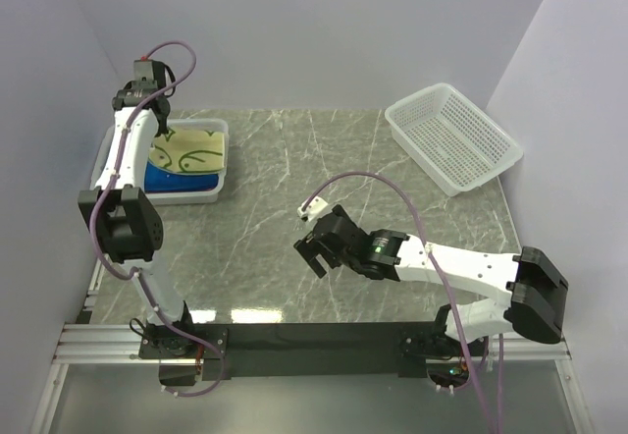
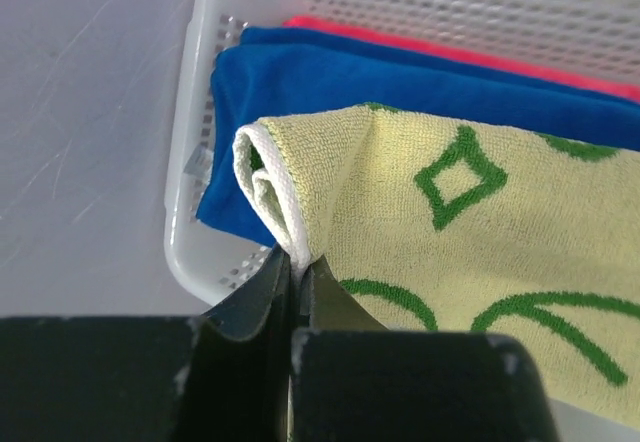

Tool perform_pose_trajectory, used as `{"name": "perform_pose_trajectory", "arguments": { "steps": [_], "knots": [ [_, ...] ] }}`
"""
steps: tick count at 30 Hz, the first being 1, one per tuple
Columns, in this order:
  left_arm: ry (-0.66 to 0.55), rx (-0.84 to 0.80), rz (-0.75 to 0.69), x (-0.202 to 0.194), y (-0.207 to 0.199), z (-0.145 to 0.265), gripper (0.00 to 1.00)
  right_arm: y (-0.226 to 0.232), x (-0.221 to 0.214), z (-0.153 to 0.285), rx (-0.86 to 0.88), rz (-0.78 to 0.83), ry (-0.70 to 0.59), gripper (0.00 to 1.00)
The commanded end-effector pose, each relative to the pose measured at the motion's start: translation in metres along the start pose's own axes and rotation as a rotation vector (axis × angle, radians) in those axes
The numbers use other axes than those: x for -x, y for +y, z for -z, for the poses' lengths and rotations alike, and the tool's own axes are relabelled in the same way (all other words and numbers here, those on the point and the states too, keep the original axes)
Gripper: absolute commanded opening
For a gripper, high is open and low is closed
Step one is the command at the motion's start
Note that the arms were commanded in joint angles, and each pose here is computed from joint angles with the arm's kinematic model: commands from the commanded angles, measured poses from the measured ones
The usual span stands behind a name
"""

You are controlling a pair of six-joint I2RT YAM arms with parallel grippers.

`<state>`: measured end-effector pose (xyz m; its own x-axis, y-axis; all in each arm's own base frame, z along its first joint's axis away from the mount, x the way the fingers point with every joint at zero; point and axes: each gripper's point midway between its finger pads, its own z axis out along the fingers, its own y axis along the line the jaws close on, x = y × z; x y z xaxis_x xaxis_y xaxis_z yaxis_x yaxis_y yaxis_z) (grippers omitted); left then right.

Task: Fold and stack the towels
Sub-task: Neatly place the folded towel into the bin

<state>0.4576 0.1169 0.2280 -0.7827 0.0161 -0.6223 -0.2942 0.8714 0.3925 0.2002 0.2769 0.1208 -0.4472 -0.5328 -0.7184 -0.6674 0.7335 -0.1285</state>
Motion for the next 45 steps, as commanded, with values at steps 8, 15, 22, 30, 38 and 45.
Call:
{"name": "perform_pose_trajectory", "arguments": {
  "steps": [8,15,22,30,38,45],
  "knots": [
    [0.056,0.159,-0.051,-0.02,0.011,-0.039,0.06,0.002,0.009,-0.003,0.005,0.008,-0.007,0.95],
    [0.112,0.228,-0.066,-0.035,0.008,-0.065,0.21,0.005,0.005,-0.008,0.013,0.011,0.009,0.95],
    [0.074,0.343,-0.012,-0.027,0.02,-0.073,0.75,0.002,0.006,-0.009,-0.002,0.006,0.01,0.95],
    [-0.085,0.376,0.334,0.008,0.044,-0.034,0.83,-0.007,0.015,-0.004,-0.044,-0.026,-0.028,0.95],
    [-0.39,-0.057,0.64,0.048,-0.014,0.025,0.63,-0.01,0.013,-0.002,-0.03,-0.079,-0.064,0.93],
    [-0.504,-0.29,0.73,0.032,-0.075,-0.002,0.57,-0.01,0.01,0.009,0.009,-0.126,-0.127,0.93]
  ]
}}
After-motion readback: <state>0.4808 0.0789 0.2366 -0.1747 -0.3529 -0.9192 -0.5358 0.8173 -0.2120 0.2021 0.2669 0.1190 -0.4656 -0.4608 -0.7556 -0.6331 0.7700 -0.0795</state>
